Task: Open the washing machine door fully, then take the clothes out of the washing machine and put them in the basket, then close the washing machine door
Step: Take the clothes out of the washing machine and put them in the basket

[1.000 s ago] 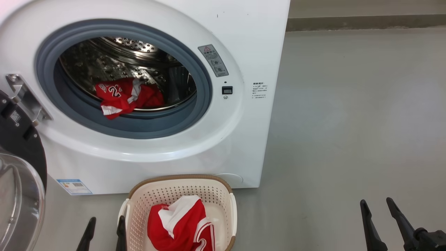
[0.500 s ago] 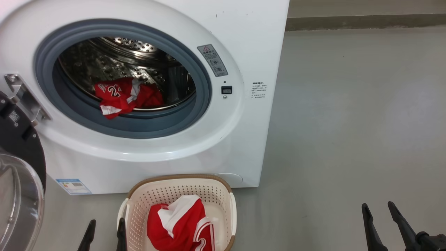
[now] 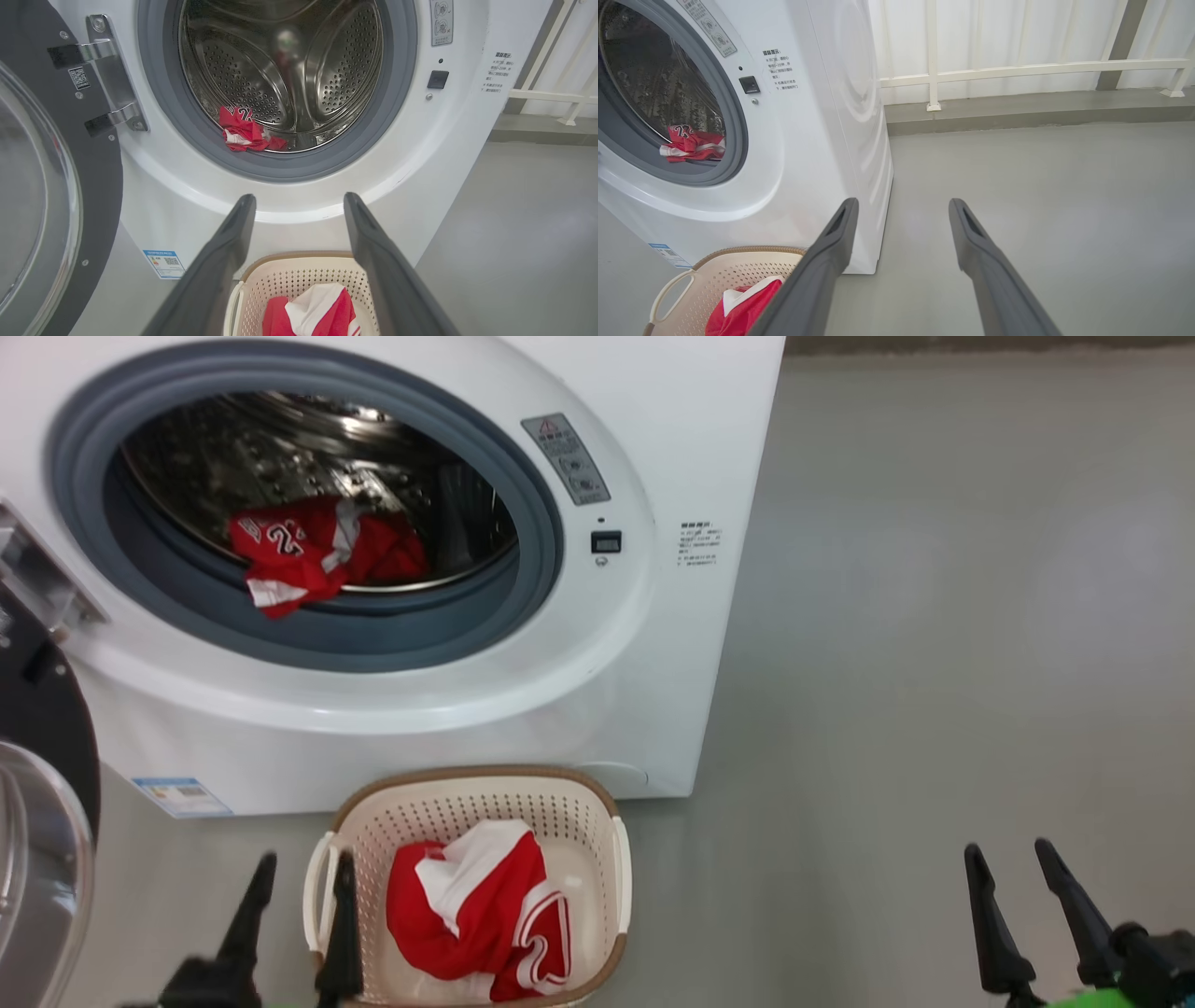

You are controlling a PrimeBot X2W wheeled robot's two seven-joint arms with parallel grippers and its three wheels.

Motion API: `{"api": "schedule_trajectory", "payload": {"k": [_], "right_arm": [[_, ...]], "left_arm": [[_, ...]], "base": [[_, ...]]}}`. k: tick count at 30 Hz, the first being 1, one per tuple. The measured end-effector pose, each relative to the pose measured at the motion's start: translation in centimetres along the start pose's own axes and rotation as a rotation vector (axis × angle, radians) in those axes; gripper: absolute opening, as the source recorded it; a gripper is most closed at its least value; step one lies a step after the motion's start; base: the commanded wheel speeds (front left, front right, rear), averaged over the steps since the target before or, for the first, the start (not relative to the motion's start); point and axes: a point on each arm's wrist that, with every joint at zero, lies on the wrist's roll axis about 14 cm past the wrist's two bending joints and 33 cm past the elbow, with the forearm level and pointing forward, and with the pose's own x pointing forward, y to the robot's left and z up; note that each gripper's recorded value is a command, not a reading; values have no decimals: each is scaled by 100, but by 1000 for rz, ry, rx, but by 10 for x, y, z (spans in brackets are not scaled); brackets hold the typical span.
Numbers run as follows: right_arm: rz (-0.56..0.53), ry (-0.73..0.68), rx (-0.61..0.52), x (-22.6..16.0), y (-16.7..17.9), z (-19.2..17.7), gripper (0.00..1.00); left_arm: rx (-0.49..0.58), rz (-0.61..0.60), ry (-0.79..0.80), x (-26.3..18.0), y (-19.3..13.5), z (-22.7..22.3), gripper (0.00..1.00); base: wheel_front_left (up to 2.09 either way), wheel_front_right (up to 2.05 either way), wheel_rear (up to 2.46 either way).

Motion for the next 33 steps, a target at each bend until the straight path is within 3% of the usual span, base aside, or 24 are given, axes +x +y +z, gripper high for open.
{"api": "schedule_trajectory", "payload": {"k": [17, 33], "right_arm": [[-7, 16, 9, 56, 4, -9, 100], [-47, 51, 20, 92, -9, -30, 100]], "left_arm": [[91, -71, -21, 156, -28, 17, 100], [265, 6, 177, 261, -25, -23, 100]], "base": [[0, 0, 0], [0, 0, 0]]}}
